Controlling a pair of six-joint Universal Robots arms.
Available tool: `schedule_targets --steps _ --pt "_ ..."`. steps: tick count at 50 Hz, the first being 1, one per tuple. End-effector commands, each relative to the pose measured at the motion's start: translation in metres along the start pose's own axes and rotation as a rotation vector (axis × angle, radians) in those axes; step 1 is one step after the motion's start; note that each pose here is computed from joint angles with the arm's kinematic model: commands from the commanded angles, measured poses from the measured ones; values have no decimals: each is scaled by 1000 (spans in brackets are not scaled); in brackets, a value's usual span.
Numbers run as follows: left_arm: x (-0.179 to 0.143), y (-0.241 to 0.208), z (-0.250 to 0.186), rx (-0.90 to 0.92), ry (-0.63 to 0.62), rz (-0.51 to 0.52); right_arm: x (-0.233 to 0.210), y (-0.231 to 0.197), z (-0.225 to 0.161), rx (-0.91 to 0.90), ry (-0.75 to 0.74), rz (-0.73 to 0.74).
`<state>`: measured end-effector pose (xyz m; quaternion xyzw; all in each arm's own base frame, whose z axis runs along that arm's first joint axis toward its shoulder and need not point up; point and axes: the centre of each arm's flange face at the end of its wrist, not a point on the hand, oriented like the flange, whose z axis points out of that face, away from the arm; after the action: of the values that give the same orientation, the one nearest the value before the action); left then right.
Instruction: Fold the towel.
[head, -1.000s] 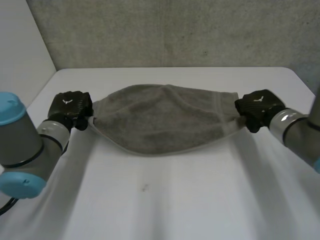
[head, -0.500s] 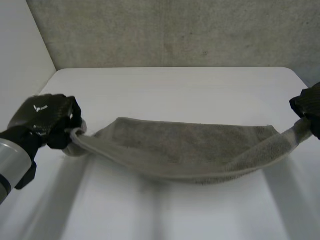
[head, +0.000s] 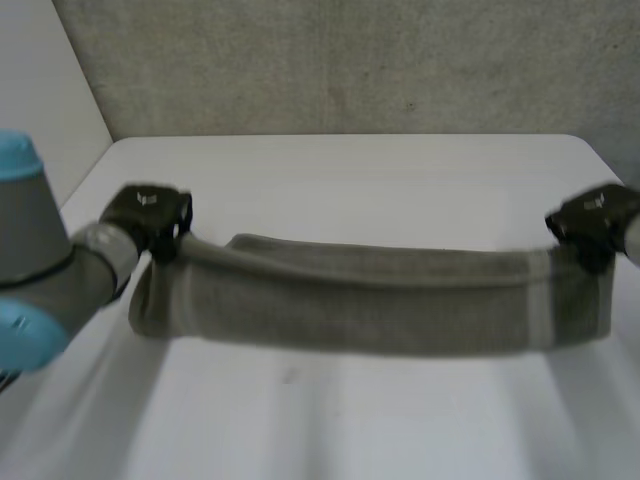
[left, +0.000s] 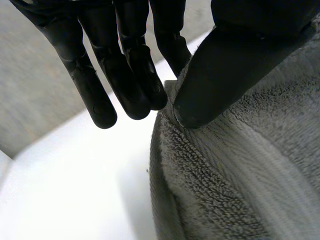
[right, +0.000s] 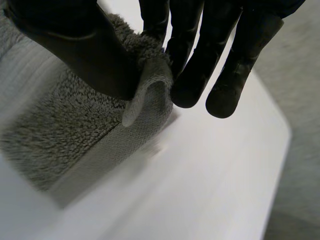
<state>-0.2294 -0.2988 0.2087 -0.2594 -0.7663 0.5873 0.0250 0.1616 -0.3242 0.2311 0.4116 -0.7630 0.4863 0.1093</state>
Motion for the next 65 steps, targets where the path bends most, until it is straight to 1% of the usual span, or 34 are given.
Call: schedule_targets --steps 1,2,4,5,6,7,9,10,12,14,15,17,18,20,23,25,26,28,29,30,31,33,34,36,39,41,45,47,50,52,53,55,61,65 --pt "-26 -82 44 267 -129 13 37 -86 18 252 190 69" --pt "-26 -82 44 268 -130 13 37 -86 18 252 190 69" --pt "-36 -128 42 421 -172 -3 60 -127 8 423 283 125" --pt "-36 -128 42 422 -172 -3 60 -127 8 424 284 125" --pt "-44 -152 38 511 -205 -29 74 -151 -5 539 339 154" --pt "-44 -153 38 512 -206 -29 74 -151 -5 540 339 154" --pt "-62 -194 24 689 -272 -130 102 -182 -28 741 448 230" --pt "-62 -194 24 690 -272 -131 102 -182 -28 742 449 230" --pt "-76 -218 10 807 -309 -249 118 -197 -48 863 517 296" --pt "-82 -223 3 839 -314 -295 121 -200 -56 894 525 309" --pt "-82 -223 3 840 -314 -295 121 -200 -56 894 525 309" --pt "-84 -225 -2 854 -290 -353 114 -193 -53 840 487 312" --pt "-84 -225 -2 854 -290 -353 114 -193 -53 840 487 312" --pt "-79 -207 8 783 -271 -378 95 -174 -37 715 391 324" --pt "-74 -190 15 713 -262 -378 83 -162 -27 645 336 329" --pt "-60 -149 29 572 -223 -372 53 -134 -6 512 216 306" --pt "-60 -149 29 571 -223 -372 53 -134 -6 511 216 305" --pt "-41 -101 39 428 -163 -364 20 -103 12 398 99 275" --pt "-41 -101 39 427 -162 -364 20 -103 12 398 98 274" --pt "-32 -78 43 366 -132 -360 5 -88 19 348 50 262" --pt "-32 -77 43 365 -132 -360 5 -88 19 347 50 262" --pt "-16 -34 46 264 -94 -347 -22 -60 30 265 -22 238" --pt "-16 -34 46 263 -94 -347 -22 -60 30 265 -22 238" --pt "-4 2 41 175 -84 -308 -43 -38 34 202 -67 215" --pt "0 16 37 135 -83 -275 -49 -30 33 179 -83 203" --pt "-4 33 26 72 -97 -215 -53 -18 28 141 -95 197" --pt "-15 36 7 47 -132 -182 -41 -11 13 115 -66 189" --pt "-18 33 -20 37 -144 -167 -26 -12 -16 117 -16 145" --pt "-17 28 -34 46 -143 -164 -16 -12 -32 116 21 122" --pt "-14 21 -63 68 -120 -163 8 -9 -60 114 108 91" --pt "-14 21 -63 68 -120 -163 8 -9 -60 114 109 91" --pt "-15 17 -84 91 -101 -163 17 -11 -82 134 136 64" --pt "-12 18 -96 96 -59 -160 11 -5 -85 147 71 70" --pt "-9 23 -90 80 -37 -155 3 6 -70 119 7 94"
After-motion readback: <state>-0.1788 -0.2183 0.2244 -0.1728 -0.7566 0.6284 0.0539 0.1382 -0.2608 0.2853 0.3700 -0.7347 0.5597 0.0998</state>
